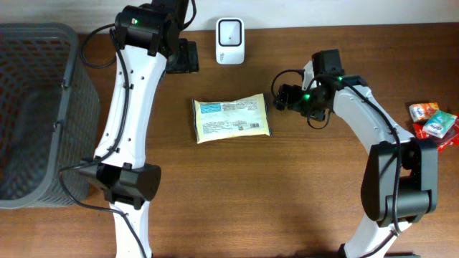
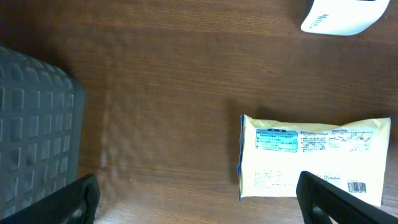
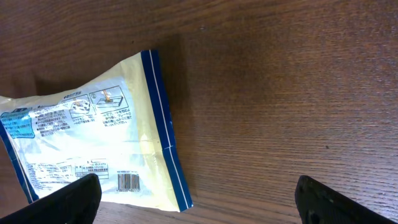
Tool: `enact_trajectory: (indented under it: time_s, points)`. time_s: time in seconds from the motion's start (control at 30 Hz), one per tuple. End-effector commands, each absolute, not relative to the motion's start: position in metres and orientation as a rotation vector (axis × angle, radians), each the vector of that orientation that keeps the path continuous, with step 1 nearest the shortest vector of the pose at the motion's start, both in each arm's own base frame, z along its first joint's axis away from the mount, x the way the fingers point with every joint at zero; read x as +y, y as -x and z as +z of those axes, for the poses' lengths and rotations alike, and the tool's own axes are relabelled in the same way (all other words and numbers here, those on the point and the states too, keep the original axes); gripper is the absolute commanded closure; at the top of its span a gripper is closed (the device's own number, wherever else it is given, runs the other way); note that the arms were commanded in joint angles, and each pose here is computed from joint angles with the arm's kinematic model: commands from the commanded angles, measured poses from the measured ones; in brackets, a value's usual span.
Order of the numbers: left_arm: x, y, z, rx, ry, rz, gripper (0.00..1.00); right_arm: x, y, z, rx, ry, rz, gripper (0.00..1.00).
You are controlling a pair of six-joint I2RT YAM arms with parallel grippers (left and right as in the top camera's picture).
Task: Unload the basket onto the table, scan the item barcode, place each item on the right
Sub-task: 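Reach right gripper to the cream bag and grasp it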
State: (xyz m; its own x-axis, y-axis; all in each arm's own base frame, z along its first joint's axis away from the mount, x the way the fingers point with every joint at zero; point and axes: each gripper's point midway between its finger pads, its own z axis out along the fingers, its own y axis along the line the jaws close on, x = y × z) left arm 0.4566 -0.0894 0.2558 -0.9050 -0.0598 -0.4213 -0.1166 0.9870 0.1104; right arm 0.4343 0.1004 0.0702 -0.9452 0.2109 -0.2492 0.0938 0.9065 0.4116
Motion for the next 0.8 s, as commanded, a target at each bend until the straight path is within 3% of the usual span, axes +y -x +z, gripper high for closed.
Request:
enact_trajectory:
  time_s: [0.0,0.77]
  points:
    - [-0.087,-0.456,0.254,2.707,0.12,0.205,0.01,0.099,-0.432,0.063,2.798,-0.241,0.563,0.01]
    - [-0.087,-0.456,0.254,2.707,0.12,0.205,0.01,0.107,-0.429,0.063,2.806,-0.213,0.566,0.01]
